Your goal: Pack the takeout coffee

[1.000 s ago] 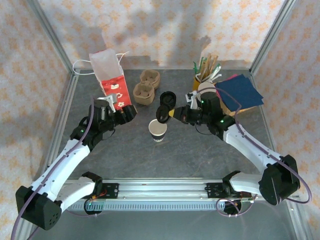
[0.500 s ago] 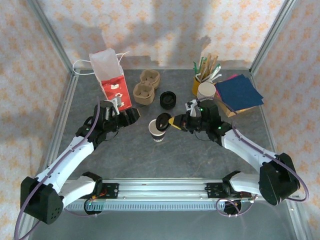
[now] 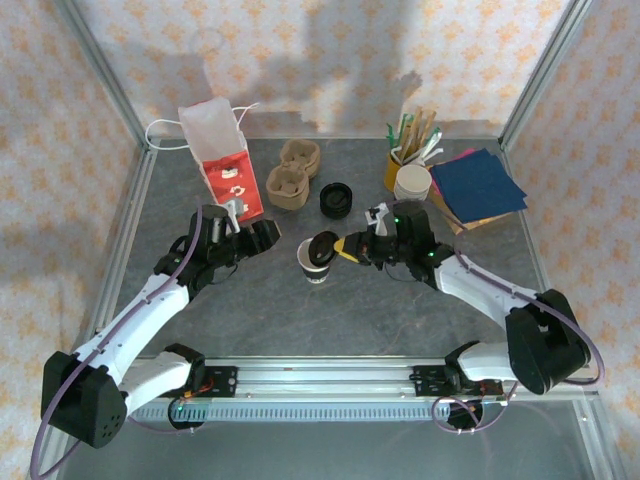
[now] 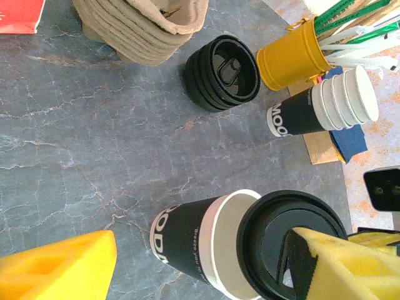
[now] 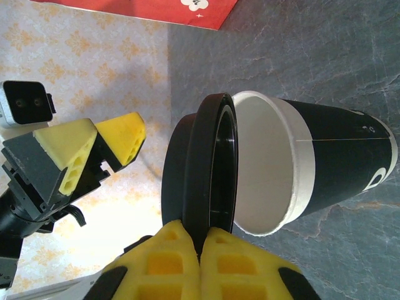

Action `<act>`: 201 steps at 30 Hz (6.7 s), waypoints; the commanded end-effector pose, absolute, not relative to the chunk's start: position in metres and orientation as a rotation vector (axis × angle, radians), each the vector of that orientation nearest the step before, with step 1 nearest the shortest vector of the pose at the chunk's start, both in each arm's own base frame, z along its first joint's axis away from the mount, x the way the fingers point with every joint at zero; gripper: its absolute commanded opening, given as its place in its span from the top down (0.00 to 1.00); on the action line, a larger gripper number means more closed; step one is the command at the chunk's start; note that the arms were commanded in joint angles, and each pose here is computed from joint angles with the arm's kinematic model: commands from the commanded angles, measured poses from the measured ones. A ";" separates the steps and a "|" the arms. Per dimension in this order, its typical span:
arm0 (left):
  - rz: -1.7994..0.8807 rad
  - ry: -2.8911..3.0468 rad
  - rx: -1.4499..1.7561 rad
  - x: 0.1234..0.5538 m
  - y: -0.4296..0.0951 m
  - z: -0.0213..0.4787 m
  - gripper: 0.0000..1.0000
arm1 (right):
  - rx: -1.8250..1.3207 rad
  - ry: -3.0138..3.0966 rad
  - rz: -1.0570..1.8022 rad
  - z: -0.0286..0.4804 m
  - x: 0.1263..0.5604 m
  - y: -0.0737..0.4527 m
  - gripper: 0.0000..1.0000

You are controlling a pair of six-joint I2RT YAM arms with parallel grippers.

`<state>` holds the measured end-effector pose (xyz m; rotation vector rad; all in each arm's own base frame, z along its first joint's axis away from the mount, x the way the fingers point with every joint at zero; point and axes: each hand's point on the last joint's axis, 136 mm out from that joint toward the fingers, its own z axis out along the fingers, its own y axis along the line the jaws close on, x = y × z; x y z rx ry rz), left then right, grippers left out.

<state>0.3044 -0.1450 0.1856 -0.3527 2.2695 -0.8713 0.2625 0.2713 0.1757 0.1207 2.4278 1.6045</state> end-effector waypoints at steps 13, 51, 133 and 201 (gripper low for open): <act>-0.859 2.241 -0.357 0.313 -0.144 0.195 0.27 | 0.113 2.451 1.611 0.161 0.263 0.274 0.94; -0.814 2.299 -0.367 0.308 -0.140 0.173 0.27 | 0.102 2.538 1.525 0.136 0.268 0.277 0.82; -1.197 2.364 0.094 0.334 -0.232 0.139 0.35 | 0.055 2.399 1.326 0.145 0.297 0.283 0.45; -1.116 2.420 0.031 0.310 -0.227 0.110 0.37 | 0.042 2.462 1.214 0.120 0.294 0.279 0.45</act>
